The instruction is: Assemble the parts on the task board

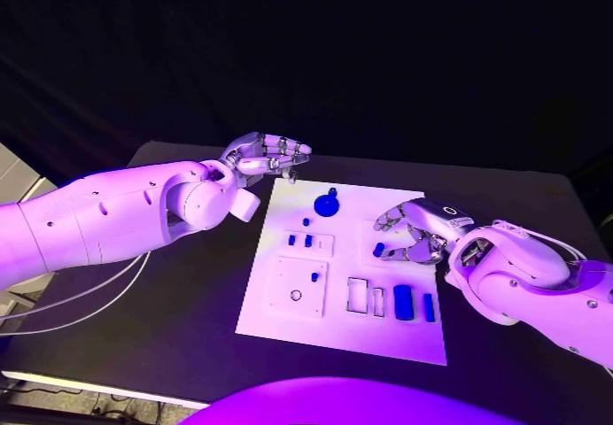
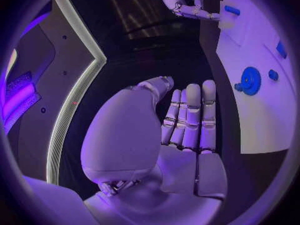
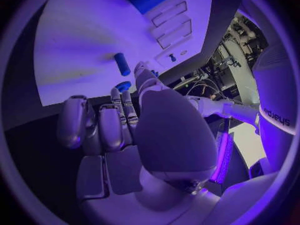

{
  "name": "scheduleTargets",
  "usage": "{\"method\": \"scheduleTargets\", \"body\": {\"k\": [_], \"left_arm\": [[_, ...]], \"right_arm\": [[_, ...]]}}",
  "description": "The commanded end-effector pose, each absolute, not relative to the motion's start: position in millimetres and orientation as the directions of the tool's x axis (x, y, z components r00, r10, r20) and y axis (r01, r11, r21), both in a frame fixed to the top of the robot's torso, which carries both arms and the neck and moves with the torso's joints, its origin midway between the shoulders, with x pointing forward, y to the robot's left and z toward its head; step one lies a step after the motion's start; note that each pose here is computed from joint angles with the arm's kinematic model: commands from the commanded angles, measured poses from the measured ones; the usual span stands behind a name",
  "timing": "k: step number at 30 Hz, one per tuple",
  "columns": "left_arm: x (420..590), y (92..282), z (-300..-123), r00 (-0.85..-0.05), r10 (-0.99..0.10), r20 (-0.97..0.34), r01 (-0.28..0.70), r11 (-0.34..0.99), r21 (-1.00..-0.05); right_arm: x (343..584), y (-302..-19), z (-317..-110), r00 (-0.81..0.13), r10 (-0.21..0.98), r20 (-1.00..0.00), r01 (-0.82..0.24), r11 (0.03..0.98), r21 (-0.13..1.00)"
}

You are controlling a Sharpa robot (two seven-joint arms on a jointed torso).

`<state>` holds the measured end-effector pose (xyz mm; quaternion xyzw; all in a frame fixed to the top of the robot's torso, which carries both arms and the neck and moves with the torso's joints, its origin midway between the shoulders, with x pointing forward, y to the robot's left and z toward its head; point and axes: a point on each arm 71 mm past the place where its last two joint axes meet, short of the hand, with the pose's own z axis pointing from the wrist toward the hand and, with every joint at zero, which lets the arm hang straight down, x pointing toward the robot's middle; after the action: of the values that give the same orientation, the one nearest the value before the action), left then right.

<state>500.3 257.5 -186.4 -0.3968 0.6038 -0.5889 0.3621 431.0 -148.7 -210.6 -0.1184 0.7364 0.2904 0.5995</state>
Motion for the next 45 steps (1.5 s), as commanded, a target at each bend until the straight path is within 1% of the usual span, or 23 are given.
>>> {"method": "scheduleTargets", "body": {"k": [1,12,21,31,45], "left_arm": [[499.6,255.4,-185.2,-0.435,-0.899,0.042,-0.046,-0.024,-0.999],[500.0,256.2,-185.8,-0.433,-0.9,0.042,-0.049,-0.023,-0.999],[500.3,256.9,-186.2,-0.433,-0.901,0.042,-0.051,-0.022,-0.998],[500.3,256.8,-186.6,-0.436,-0.899,0.044,-0.057,-0.022,-0.998],[500.5,257.1,-187.2,-0.437,-0.898,0.045,-0.063,-0.02,-0.998]], "right_arm": [[432.9,-150.2,-216.8,-0.314,0.104,-0.944,-0.532,0.804,0.265],[435.1,-145.2,-224.6,-0.332,0.059,-0.941,-0.543,0.804,0.242],[435.0,-139.0,-224.4,-0.313,0.089,-0.946,-0.548,0.796,0.256],[436.1,-136.4,-226.2,-0.308,0.09,-0.947,-0.543,0.801,0.253],[436.3,-133.5,-224.9,-0.241,0.114,-0.964,-0.524,0.821,0.228]]}}
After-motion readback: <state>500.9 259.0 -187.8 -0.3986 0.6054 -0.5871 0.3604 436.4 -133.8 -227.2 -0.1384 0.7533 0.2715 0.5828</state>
